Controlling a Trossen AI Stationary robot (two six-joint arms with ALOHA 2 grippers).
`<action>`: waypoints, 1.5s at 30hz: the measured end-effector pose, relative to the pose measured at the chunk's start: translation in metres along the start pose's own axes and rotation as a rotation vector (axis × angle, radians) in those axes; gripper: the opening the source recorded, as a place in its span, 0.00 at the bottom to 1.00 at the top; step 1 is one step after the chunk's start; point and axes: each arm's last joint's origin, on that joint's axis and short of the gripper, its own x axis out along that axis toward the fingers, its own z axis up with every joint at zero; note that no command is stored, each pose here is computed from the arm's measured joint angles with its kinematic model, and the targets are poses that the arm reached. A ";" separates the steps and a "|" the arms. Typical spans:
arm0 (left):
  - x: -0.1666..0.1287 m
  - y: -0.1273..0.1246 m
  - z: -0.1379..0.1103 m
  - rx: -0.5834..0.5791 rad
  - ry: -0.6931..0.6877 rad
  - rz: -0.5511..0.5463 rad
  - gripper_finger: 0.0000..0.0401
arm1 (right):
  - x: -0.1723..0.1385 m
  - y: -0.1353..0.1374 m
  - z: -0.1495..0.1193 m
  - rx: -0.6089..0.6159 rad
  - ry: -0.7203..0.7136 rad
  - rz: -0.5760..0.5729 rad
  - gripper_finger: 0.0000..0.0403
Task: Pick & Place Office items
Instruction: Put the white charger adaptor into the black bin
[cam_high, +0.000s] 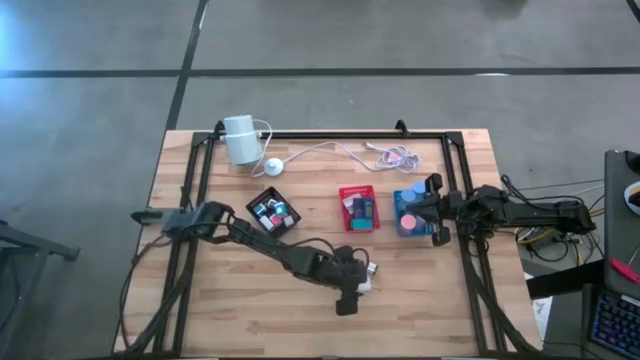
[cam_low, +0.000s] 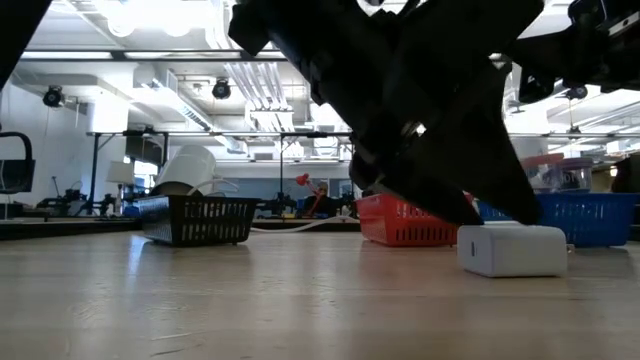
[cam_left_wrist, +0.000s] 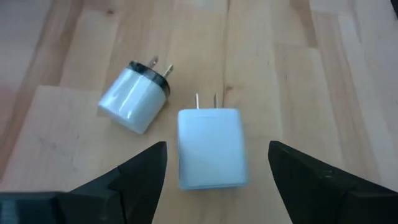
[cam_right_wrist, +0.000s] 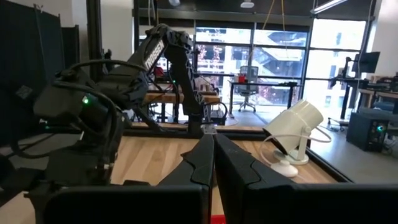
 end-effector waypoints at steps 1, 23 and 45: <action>0.000 0.001 -0.001 0.000 0.002 0.002 0.72 | 0.000 0.000 0.000 0.000 0.000 -0.003 0.02; 0.016 0.009 -0.005 0.020 0.007 -0.054 0.65 | 0.000 -0.001 -0.005 0.049 0.020 -0.022 0.02; -0.031 0.003 0.014 0.156 0.014 -0.079 0.44 | 0.000 0.000 -0.010 0.088 0.038 -0.019 0.02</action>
